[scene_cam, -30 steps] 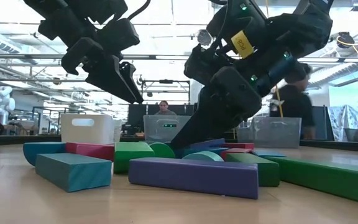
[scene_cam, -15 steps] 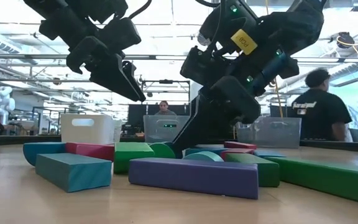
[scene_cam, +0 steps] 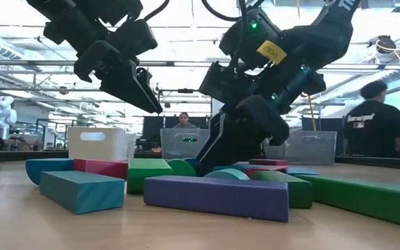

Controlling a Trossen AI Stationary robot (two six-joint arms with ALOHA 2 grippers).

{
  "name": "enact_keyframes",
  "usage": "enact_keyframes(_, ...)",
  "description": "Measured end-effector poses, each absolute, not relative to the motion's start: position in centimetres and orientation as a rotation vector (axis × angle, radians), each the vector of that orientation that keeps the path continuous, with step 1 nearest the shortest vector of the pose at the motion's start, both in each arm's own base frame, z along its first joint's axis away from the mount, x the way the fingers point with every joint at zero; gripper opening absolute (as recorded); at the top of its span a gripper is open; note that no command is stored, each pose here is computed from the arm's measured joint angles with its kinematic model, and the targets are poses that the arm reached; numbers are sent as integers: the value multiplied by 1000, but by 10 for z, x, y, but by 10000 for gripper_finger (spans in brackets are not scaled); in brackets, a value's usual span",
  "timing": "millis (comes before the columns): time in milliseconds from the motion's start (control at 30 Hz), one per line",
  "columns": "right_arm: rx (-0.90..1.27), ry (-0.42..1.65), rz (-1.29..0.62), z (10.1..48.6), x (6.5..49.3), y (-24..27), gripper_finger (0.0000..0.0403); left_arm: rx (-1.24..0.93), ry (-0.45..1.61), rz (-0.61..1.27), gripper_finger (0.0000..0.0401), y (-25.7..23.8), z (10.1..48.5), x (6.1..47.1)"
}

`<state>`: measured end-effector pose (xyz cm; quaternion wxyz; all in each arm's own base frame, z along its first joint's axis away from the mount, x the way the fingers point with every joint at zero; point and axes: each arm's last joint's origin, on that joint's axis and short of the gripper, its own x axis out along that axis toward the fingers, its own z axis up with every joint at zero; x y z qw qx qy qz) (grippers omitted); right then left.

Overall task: Sort blocks by size
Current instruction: Put the blue half circle block into the left black bin

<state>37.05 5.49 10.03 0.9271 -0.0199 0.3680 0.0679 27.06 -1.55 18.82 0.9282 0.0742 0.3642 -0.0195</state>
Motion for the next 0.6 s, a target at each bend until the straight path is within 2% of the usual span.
enact_keyframes(267,-31,736,185,101,372,55,109,161,746,-43,198,-16,188,271)
enact_keyframes(400,1,714,177,104,374,52,108,240,749,-84,198,-20,188,270)
enact_keyframes(600,67,670,179,122,374,46,108,508,734,-152,198,-40,188,268)
